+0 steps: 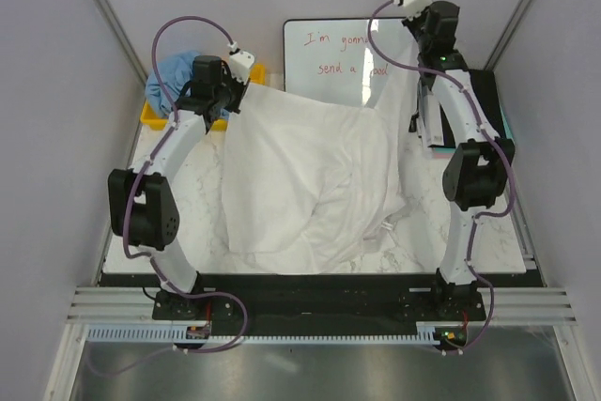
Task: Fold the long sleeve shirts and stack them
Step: Flatten the shirt out
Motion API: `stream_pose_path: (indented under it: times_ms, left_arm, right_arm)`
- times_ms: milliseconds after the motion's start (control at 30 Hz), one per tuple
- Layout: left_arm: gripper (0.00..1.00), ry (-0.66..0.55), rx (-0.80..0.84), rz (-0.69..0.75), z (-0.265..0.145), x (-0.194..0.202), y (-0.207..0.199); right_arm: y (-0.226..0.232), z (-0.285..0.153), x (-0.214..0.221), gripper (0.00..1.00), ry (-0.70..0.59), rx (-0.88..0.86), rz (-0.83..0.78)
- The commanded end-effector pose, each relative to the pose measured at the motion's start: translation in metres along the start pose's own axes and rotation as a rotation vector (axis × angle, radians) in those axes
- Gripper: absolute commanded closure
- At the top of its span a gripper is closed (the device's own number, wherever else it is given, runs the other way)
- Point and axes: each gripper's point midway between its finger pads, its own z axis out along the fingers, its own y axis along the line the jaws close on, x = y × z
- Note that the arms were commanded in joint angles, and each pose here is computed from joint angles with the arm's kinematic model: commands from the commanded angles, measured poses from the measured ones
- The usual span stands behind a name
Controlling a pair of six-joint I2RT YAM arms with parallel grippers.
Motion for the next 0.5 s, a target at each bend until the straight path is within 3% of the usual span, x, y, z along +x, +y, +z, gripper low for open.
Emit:
stream_pose_path:
  times_ms: [0, 33, 67, 100, 200, 233, 300, 333, 400, 433, 467]
  left_arm:
    - [0.98, -0.059, -0.087, -0.031, 0.030, -0.019, 0.033]
    - [0.98, -0.045, -0.080, -0.041, 0.034, -0.017, 0.033]
    - [0.98, -0.019, -0.074, -0.049, 0.038, -0.010, 0.031]
    - [0.97, 0.027, -0.081, -0.057, 0.046, 0.004, 0.032]
    - [0.63, 0.090, -0.112, -0.091, 0.043, 0.018, 0.043]
    - [0.39, 0.103, -0.125, -0.141, 0.038, 0.027, 0.052]
    - [0.09, 0.121, -0.094, -0.168, 0.028, 0.034, 0.054]
    - [0.01, 0.110, -0.095, -0.170, 0.014, 0.032, 0.061]
    - [0.01, 0.128, -0.004, -0.163, -0.001, 0.040, 0.049]
    - [0.01, 0.104, 0.022, -0.153, -0.021, 0.031, 0.048]
    - [0.01, 0.112, 0.088, -0.135, -0.031, 0.033, 0.036]
  right_arm:
    - [0.027, 0.022, -0.058, 0.65, -0.202, 0.116, -0.074]
    - [0.038, 0.028, -0.051, 0.45, -0.187, 0.119, -0.099]
    - [0.035, 0.028, -0.047, 0.10, -0.156, 0.172, -0.110]
    - [0.033, 0.030, -0.038, 0.02, -0.122, 0.191, -0.139]
    - [0.011, 0.027, 0.029, 0.02, 0.100, 0.216, -0.184]
    - [-0.011, 0.013, 0.033, 0.02, 0.127, 0.231, -0.166]
    - [-0.012, -0.006, 0.090, 0.02, 0.277, 0.097, -0.170]
    - [-0.033, -0.029, 0.082, 0.02, 0.275, 0.093, -0.111]
    - [-0.013, -0.065, 0.118, 0.02, 0.369, -0.106, -0.084]
    - [-0.018, -0.091, 0.101, 0.02, 0.341, -0.157, -0.059]
    - [0.008, -0.121, 0.122, 0.02, 0.430, -0.288, -0.047]
